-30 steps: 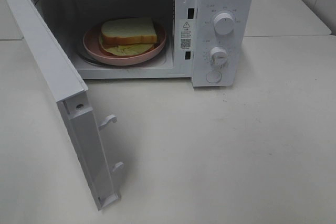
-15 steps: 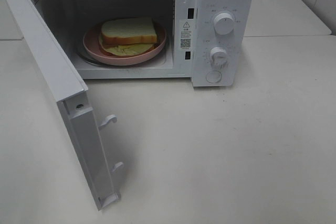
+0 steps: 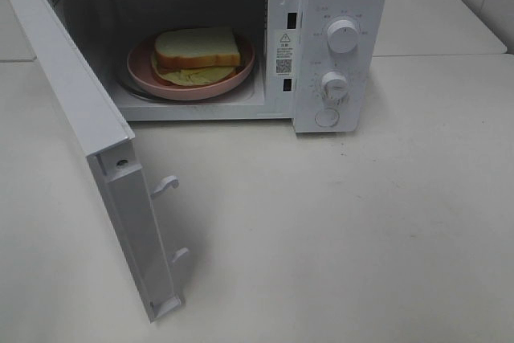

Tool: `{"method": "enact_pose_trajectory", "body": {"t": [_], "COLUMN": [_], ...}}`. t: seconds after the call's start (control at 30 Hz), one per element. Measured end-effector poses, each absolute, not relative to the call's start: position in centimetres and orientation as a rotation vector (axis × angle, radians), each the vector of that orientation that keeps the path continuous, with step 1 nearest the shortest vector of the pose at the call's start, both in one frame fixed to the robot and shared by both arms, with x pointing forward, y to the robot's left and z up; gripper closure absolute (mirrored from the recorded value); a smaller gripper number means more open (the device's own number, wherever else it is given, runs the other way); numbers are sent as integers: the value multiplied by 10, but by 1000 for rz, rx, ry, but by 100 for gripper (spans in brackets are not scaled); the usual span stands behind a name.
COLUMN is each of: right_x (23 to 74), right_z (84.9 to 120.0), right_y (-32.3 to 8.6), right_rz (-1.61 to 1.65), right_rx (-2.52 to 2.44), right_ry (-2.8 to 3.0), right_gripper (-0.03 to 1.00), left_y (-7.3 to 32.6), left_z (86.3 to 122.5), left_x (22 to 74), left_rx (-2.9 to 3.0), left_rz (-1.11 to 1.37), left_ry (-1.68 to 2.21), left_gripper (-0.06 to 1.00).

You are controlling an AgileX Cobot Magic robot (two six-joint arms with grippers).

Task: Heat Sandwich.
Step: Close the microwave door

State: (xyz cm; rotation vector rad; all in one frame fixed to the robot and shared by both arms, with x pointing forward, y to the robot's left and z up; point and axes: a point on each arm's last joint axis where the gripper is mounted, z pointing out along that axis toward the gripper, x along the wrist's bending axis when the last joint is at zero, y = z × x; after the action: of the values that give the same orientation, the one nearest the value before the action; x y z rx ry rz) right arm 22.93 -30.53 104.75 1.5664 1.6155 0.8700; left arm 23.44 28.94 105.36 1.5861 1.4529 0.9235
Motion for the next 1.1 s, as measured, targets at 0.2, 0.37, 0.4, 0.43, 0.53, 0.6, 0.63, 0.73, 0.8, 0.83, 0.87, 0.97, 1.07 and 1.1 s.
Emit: {"method": "enact_pose_trajectory", "body": {"t": [0.2,0.37,0.4,0.43,0.53,0.6,0.63,0.73,0.8,0.83,0.87,0.97,1.07,1.1], "right_x": [229,229,229,229,229,229,229,229,229,229,229,229,229,229], "right_z": [1047,1047,1047,1047,1047,1047,1047,1047,1047,1047,1047,1047,1047,1047], "right_y": [-305,-305,-305,-305,-305,-305,-305,-305,-305,-305,-305,-305,-305,-305], "right_rz": [870,870,870,870,870,870,870,870,870,870,870,870,870,870], "right_rx": [1566,1566,1566,1566,1566,1566,1566,1566,1566,1566,1566,1566,1566,1566], "right_ry": [1616,1616,1616,1616,1616,1616,1616,1616,1616,1616,1616,1616,1616,1616], "right_gripper": [20,20,20,20,20,20,20,20,20,20,20,20,20,20], "left_y": [289,289,288,289,289,290,290,292,292,293,294,295,297,297], "left_z": [1054,1054,1056,1059,1065,1069,1069,1073,1074,1076,1076,1074,1064,1064], "left_x": [234,234,234,235,240,251,251,267,271,279,282,289,303,303], "left_rx": [1586,1581,1575,1563,1550,1546,1546,1539,1537,1522,1512,1504,1496,1496], "left_rz": [924,915,919,930,940,935,935,931,931,942,950,952,953,953], "left_ry": [1453,1447,1443,1434,1429,1439,1439,1454,1457,1455,1452,1456,1474,1474], "left_gripper": [-4,-4,-4,-4,-4,0,0,13,17,23,34,47,72,72]}}
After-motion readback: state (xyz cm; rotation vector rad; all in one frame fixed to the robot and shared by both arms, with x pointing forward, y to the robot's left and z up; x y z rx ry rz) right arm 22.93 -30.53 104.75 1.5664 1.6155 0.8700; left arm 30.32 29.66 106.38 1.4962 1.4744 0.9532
